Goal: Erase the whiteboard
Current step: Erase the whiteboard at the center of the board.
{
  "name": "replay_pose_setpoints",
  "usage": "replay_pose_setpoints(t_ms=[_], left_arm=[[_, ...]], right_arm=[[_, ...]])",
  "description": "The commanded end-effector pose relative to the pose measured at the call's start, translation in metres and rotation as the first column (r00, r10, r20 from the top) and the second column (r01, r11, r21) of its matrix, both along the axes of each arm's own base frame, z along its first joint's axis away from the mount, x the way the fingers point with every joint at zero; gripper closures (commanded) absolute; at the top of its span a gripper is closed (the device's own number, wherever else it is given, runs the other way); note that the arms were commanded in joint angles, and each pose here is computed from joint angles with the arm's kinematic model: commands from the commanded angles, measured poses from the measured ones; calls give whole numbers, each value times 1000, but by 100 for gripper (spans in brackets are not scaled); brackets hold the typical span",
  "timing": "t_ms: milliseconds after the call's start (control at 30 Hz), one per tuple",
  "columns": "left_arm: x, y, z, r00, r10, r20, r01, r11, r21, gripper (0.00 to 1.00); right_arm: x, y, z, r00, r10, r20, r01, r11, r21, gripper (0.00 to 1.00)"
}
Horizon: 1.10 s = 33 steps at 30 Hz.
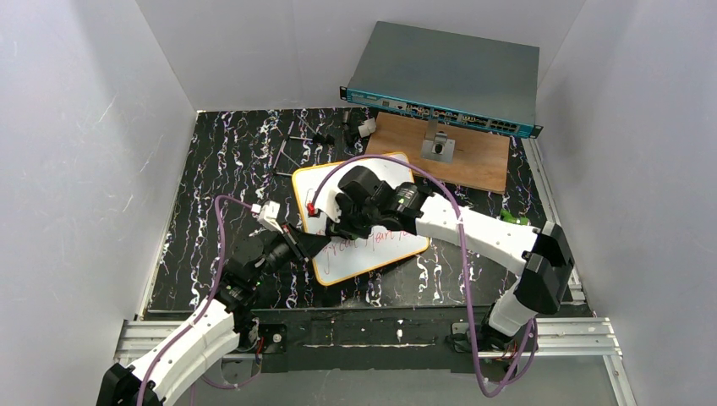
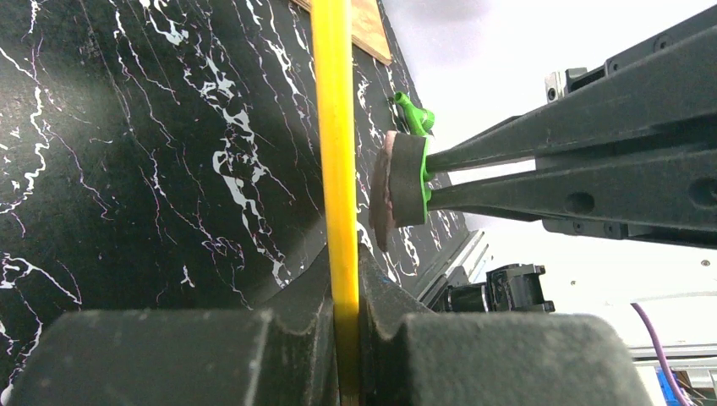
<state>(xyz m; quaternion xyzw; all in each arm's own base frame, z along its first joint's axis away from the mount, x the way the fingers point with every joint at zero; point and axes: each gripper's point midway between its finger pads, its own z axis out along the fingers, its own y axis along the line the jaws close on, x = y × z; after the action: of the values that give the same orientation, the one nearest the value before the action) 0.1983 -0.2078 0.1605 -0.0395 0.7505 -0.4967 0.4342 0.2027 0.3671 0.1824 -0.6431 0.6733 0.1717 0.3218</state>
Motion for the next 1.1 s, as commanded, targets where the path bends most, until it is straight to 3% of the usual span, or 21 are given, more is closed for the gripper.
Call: replay_pose_setpoints(t_ms=[0,200,400,500,667,867,1067], left_arm=[[1,-2,25,992,-20,125,22,1000,-17,100],[1,-4,29,990,-31,138,34,999,-23,100],[0,-2,32,988,-24,155,28,999,-23,100],[1,-5,32,987,-36,154,40,999,-24,100],[2,3,28,986,-3,166,0,1000,18,100],[5,22,28,975,79,207,-93,994,62,100],[15,43,35,955,158,252,-204,964,168,100]], right_arm=[[10,-1,4,997,-10,71,11,1000,-14,99],[18,-7,-14,995,-29,98,36,997,-73,99],[64,-37,-1,951,-178,254,210,972,-106,99],[22,-2,5,994,-39,102,48,995,-87,99],[7,-13,19,1000,7,-7,-7,1000,-27,99],[-23,-85,8,978,106,-178,-104,994,24,99],[-31,-158,-66,991,14,-136,-36,986,-165,99]])
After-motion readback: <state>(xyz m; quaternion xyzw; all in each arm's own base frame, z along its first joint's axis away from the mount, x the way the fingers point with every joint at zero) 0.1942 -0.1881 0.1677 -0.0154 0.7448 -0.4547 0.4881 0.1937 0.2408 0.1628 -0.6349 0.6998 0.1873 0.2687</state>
